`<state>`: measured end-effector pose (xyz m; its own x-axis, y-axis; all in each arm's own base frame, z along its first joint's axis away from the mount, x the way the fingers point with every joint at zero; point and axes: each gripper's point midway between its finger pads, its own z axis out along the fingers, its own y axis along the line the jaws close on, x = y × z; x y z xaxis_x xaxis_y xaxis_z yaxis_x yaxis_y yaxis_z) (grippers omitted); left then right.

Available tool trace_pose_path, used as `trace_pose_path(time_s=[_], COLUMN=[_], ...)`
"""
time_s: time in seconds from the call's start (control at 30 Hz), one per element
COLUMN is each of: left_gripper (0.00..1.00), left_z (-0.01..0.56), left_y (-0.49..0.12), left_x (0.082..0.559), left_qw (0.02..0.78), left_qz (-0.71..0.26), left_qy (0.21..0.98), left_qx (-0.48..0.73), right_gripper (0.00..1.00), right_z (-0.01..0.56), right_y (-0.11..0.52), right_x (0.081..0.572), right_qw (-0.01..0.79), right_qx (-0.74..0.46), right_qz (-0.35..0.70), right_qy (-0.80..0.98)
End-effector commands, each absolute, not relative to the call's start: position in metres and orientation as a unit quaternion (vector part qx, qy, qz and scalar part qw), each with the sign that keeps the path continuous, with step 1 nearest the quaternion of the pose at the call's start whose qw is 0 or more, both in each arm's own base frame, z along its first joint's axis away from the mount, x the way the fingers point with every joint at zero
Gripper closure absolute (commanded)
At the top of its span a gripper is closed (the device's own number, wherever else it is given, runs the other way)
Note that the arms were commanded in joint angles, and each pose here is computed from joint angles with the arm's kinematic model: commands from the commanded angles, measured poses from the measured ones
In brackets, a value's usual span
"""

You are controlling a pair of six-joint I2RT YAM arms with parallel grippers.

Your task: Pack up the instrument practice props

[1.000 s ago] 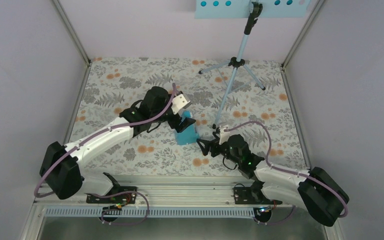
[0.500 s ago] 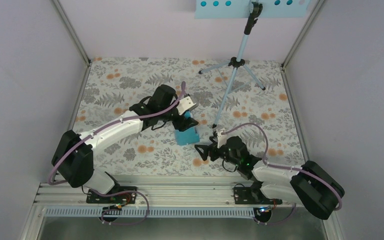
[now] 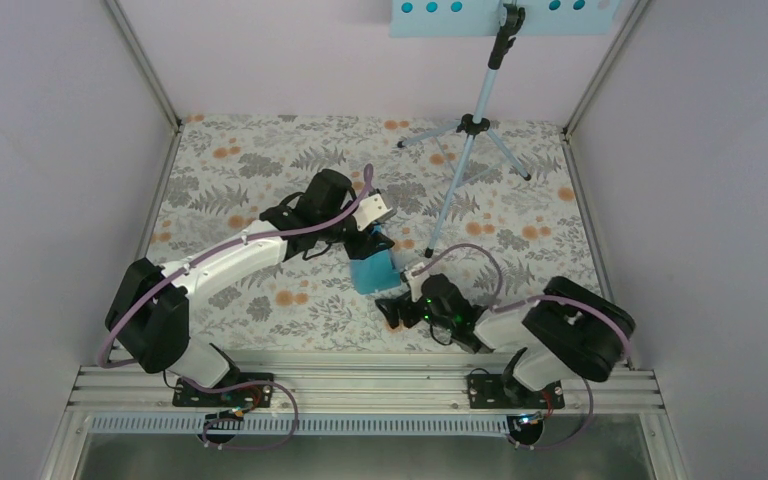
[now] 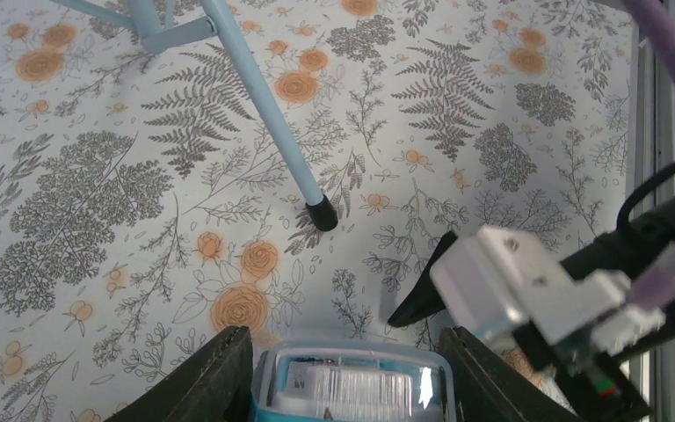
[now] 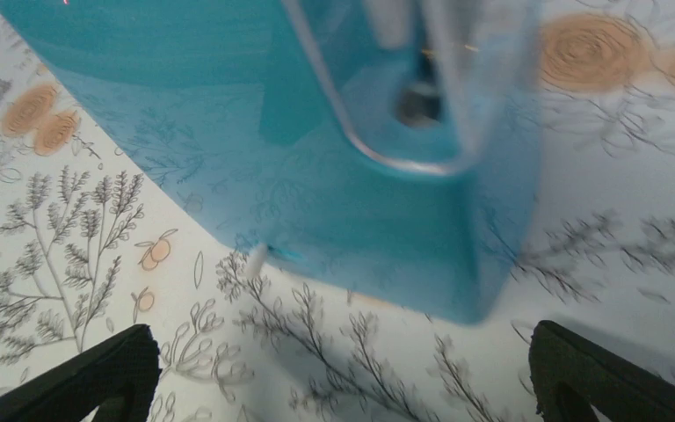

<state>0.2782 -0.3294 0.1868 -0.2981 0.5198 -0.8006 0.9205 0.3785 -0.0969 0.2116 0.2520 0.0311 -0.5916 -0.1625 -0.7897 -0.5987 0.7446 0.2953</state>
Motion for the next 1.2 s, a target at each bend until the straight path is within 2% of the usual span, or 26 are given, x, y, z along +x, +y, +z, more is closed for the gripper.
trace_pose_path(time_s=[0.0, 0.1, 0.23, 0.47, 1.17], left_gripper=[0.51, 0.56, 0.57, 0.62, 0.64], left_z=[0.179, 0.176, 0.172, 0.166, 0.161], left_y=[-0.330, -0.331, -0.332, -0.332, -0.334], left_x=[0.273, 0.272, 0.270, 0.268, 0.262], left_qw=[0.336, 0.332, 0.325, 0.318, 0.304], left_qz=[-0.293, -0.295, -0.299, -0.299, -0.311], left_qy=[0.750, 0.750, 0.750, 0.750, 0.744], left_qx=[0.488, 0.490, 0.493, 0.497, 0.507], right_gripper=[0.00, 0.01, 0.00, 0.01, 0.01], right_z=[0.032, 0.021, 0.005, 0.010, 0.020], right_y=[0.273, 0.276, 0.271, 0.260, 0.255], right_x=[0.227, 0.235, 0.239, 0.234, 0.247], right_qw=[0.426, 0.430, 0.429, 0.451, 0.491], right_qx=[-0.249, -0.252, -0.253, -0.253, -0.258], right_qz=[0.230, 0.183, 0.146, 0.151, 0.149], right_qy=[0.839, 0.847, 0.855, 0.843, 0.819])
